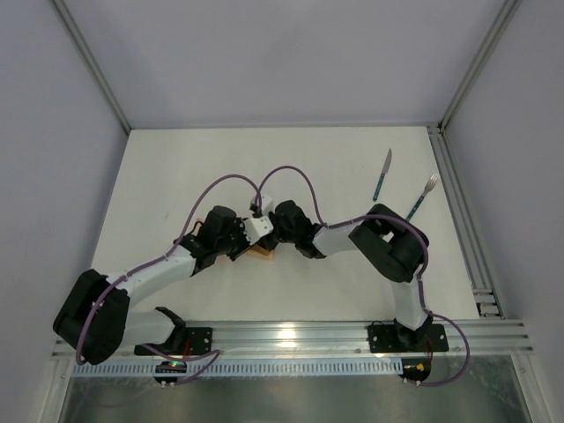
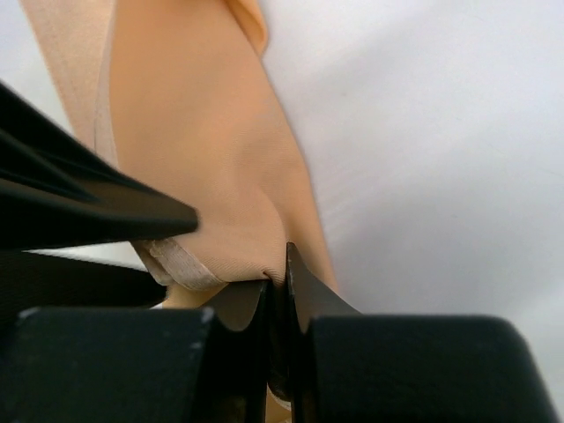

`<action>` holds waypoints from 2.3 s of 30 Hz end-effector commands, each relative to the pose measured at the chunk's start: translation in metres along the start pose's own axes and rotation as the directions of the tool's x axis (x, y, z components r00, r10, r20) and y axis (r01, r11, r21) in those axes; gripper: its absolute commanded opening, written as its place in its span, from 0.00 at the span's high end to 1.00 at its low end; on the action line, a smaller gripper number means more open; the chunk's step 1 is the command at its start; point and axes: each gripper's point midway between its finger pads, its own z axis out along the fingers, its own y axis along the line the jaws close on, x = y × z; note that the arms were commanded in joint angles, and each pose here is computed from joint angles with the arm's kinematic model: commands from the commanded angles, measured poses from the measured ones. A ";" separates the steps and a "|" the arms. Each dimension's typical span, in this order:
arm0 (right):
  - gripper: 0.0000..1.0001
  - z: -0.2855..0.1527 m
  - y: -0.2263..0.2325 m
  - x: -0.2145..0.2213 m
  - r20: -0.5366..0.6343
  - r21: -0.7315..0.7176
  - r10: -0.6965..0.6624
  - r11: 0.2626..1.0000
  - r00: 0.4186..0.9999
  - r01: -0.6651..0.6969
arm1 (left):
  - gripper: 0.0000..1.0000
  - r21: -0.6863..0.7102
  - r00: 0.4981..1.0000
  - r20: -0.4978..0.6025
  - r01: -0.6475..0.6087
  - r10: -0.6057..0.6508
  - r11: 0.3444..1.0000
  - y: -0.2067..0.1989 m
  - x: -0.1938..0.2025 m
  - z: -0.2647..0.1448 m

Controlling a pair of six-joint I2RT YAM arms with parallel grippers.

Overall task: Fold the napkin into a case and place the utensils inside
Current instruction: Smooth out the smaller rectangle-folded napkin at the center of the board.

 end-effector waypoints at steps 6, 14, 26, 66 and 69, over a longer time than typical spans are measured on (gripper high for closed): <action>0.96 -0.011 -0.023 -0.005 0.036 0.126 -0.029 0.992 0.999 0.024 | 0.48 0.208 0.995 0.031 0.089 -0.097 0.974 -0.018 -0.020 -0.036; 0.96 -0.015 -0.017 -0.007 0.044 0.142 -0.117 0.984 0.992 0.110 | 0.54 0.125 0.972 -0.020 0.234 -0.233 0.964 0.024 -0.039 -0.080; 0.96 -0.019 0.003 0.014 -0.004 0.176 -0.229 0.958 0.973 0.226 | 0.38 -0.182 0.853 -0.242 0.429 -0.463 0.885 0.104 0.067 -0.039; 0.96 -0.021 0.015 0.056 -0.156 0.309 -0.389 0.854 0.908 0.419 | 0.37 -0.241 0.802 -0.213 0.510 -0.558 0.826 0.118 0.054 -0.045; 0.96 -0.019 0.015 0.057 -0.160 0.308 -0.386 0.855 0.909 0.417 | 0.40 -0.228 0.804 -0.226 0.505 -0.550 0.832 0.106 0.061 -0.047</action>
